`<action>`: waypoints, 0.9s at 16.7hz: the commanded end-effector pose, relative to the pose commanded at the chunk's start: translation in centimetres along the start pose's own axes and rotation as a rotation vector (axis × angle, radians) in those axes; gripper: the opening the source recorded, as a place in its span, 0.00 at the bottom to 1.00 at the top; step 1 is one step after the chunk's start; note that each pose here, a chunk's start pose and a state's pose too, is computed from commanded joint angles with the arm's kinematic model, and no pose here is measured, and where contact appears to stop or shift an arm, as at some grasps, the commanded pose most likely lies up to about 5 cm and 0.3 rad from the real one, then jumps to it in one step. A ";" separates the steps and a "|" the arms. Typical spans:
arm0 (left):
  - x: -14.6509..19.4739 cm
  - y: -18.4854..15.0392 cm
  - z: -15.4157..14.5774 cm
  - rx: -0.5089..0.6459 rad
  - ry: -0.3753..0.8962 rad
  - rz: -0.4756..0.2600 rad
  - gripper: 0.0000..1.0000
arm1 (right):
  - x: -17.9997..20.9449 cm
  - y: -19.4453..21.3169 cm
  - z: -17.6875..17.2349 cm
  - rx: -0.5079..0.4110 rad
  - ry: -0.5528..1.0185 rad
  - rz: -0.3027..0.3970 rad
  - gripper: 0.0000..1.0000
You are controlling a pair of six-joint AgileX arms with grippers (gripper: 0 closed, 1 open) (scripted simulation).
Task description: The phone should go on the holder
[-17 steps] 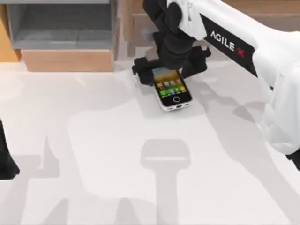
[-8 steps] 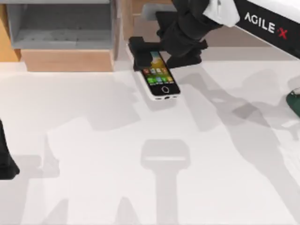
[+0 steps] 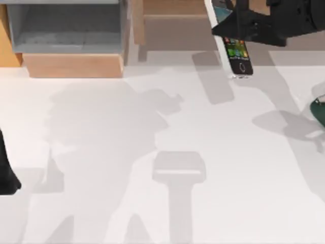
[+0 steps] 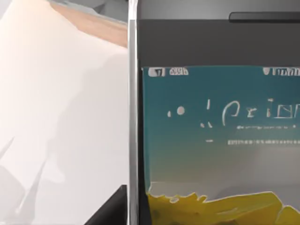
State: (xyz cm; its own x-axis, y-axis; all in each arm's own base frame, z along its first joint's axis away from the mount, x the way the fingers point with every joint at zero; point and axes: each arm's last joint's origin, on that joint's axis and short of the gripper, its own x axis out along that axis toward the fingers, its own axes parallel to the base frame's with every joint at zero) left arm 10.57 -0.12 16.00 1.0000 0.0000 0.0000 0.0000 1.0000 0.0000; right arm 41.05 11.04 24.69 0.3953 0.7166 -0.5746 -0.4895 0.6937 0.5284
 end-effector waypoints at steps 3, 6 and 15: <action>0.0 0.0 0.0 0.000 0.000 0.000 1.00 | -6.4 -2.6 -2.3 -0.074 -0.171 0.015 0.00; 0.0 0.0 0.0 0.000 0.000 0.000 1.00 | -11.7 -4.2 -5.9 -0.176 -0.320 -0.017 0.00; 0.0 0.0 0.0 0.000 0.000 0.000 1.00 | -19.4 -8.6 -16.2 -0.414 -0.543 -0.348 0.00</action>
State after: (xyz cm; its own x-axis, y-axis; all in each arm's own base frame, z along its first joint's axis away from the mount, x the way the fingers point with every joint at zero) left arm 10.57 -0.12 16.00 1.0000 0.0000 0.0000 0.0000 1.0000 0.0000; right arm 25.03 -10.03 21.16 0.8541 0.4707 -0.2211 -0.4755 0.8790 0.0347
